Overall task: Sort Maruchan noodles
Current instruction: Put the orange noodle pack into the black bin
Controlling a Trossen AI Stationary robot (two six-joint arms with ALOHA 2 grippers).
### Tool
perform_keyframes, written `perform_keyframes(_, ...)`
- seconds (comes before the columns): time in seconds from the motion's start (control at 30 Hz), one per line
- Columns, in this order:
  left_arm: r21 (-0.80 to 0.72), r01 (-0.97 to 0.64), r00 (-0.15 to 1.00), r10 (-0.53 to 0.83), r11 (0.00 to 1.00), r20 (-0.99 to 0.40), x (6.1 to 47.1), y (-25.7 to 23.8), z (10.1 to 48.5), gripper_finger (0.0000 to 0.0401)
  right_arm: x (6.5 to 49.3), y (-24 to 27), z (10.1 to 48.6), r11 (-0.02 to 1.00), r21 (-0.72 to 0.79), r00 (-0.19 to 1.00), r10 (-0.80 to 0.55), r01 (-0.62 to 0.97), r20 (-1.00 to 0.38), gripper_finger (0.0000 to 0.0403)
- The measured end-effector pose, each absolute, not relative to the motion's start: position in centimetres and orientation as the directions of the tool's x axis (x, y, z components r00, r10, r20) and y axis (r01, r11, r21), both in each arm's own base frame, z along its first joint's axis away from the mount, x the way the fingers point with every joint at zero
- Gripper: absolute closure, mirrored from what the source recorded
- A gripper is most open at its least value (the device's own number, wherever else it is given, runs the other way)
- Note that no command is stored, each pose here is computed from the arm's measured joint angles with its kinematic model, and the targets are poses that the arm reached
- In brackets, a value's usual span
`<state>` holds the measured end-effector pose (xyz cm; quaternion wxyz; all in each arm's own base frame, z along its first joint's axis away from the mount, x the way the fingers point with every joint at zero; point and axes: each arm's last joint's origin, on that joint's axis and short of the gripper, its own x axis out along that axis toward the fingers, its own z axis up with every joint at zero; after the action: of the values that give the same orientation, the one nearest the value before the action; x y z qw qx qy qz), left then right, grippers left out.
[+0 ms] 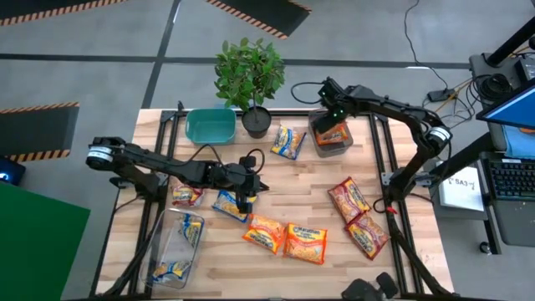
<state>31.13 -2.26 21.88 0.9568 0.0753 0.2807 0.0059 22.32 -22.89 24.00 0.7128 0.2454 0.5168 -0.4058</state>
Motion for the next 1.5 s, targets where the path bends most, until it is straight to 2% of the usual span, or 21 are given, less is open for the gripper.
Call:
perform_keyframes(0.17, 0.147, 0.032, 0.840, 0.053, 0.989, -0.540, 31.1, -2.3, 21.8, 0.0400, 22.0, -23.0, 25.2, 0.538, -0.177, 0.042, -0.370, 0.824, -0.928, 0.0257)
perform_keyframes(0.33, 0.148, 0.032, 0.838, 0.054, 0.989, -0.543, 31.1, -2.3, 21.8, 0.0400, 22.1, -23.2, 26.9, 0.524, -0.197, 0.039, -0.404, 0.829, -0.914, 0.0248)
perform_keyframes(0.47, 0.147, 0.033, 0.837, 0.054, 0.989, -0.545, 31.1, -2.3, 21.8, 0.0400, 22.2, -23.4, 28.1, 0.515, -0.216, 0.035, -0.435, 0.829, -0.900, 0.0271)
perform_keyframes(0.77, 0.148, 0.034, 0.833, 0.054, 0.988, -0.551, 31.0, -2.3, 21.7, 0.0400, 22.7, -22.3, 26.6, 0.564, -0.232, 0.017, -0.401, 0.793, -0.916, 0.0386)
perform_keyframes(0.93, 0.148, 0.034, 0.832, 0.054, 0.988, -0.551, 31.0, -2.3, 21.7, 0.0400, 23.5, -21.3, 25.1, 0.585, -0.222, 0.039, -0.399, 0.780, -0.916, 0.0390)
perform_keyframes(1.13, 0.148, 0.034, 0.833, 0.054, 0.988, -0.551, 31.0, -2.3, 21.7, 0.0400, 25.1, -20.0, 22.9, 0.647, -0.116, 0.178, -0.371, 0.753, -0.912, 0.0390)
perform_keyframes(1.5, 0.148, 0.033, 0.833, 0.054, 0.988, -0.551, 31.0, -2.3, 21.7, 0.0400, 25.3, -19.3, 19.5, 0.629, -0.082, 0.250, -0.421, 0.773, -0.872, 0.0390)
